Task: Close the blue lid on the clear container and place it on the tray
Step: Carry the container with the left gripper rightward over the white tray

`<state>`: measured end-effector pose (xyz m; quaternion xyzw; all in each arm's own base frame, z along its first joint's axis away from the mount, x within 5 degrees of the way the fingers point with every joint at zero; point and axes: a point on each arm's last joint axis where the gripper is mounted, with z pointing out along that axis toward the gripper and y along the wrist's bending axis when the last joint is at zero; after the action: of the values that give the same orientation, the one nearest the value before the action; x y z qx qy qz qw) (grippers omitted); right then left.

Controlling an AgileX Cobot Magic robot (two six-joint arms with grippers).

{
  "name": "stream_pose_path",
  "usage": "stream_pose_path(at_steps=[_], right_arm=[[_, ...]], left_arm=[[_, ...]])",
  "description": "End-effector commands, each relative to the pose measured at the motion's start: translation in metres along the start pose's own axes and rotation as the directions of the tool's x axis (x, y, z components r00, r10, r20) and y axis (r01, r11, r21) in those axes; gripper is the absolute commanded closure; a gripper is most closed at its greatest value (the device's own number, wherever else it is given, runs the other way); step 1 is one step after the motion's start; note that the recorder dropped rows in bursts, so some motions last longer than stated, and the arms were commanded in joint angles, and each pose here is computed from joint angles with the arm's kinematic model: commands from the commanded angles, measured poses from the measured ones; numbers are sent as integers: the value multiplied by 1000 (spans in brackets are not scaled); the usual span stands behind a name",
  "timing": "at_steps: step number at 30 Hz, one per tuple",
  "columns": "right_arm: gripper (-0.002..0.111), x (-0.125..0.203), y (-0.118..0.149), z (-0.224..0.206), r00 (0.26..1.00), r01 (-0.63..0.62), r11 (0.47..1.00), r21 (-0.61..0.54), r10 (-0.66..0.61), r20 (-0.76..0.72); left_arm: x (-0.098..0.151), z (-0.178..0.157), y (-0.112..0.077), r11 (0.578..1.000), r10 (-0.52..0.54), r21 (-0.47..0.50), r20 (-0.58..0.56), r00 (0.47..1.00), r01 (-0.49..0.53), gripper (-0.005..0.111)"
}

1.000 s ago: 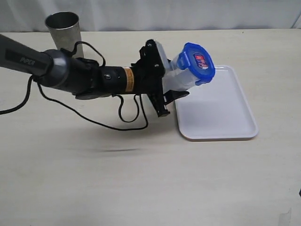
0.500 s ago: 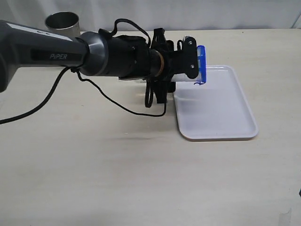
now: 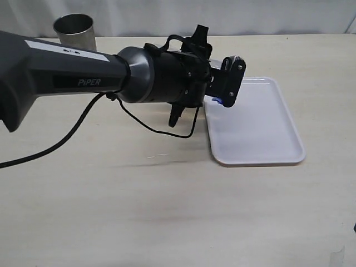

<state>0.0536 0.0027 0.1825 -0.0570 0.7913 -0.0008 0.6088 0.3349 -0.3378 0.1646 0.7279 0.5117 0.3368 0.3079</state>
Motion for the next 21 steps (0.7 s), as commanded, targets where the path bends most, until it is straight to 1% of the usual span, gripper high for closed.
stream_pose_path(at_steps=[1, 4, 7, 8, 11, 14, 17, 19, 21], right_arm=[[104, 1, 0, 0, 1000, 4, 1000, 6, -4, 3], [104, 1, 0, 0, 1000, 4, 1000, 6, -4, 3], [104, 1, 0, 0, 1000, 4, 1000, 6, -4, 3], [104, 1, 0, 0, 1000, 4, 1000, 6, -4, 3], [104, 1, 0, 0, 1000, 4, 1000, 6, -4, 3], [104, 1, 0, 0, 1000, 4, 1000, 6, -4, 3], [104, 1, 0, 0, 1000, 4, 1000, 6, -4, 3], [104, 1, 0, 0, 1000, 4, 1000, 6, -4, 3], [104, 1, 0, 0, 1000, 4, 1000, 6, -4, 3]], left_arm=[[-8, -11, 10, 990, 99, -93, -35, 995, -102, 107], [-15, -17, 11, 978, 153, -133, -42, 987, -158, 107], [-21, -20, 11, 974, 171, -146, -28, 985, -173, 107], [-23, -21, 11, 974, 169, -147, -17, 985, -170, 107], [-27, -21, 9, 984, 123, -137, 31, 992, -117, 107], [-32, -22, 7, 994, 17, -113, 103, 994, -6, 107], [-39, -22, 7, 983, -153, -71, 211, 966, 171, 107], [-43, -20, 8, 948, -303, 0, 305, 903, 318, 107], [-46, -19, 9, 888, -452, 107, 391, 802, 448, 107]])
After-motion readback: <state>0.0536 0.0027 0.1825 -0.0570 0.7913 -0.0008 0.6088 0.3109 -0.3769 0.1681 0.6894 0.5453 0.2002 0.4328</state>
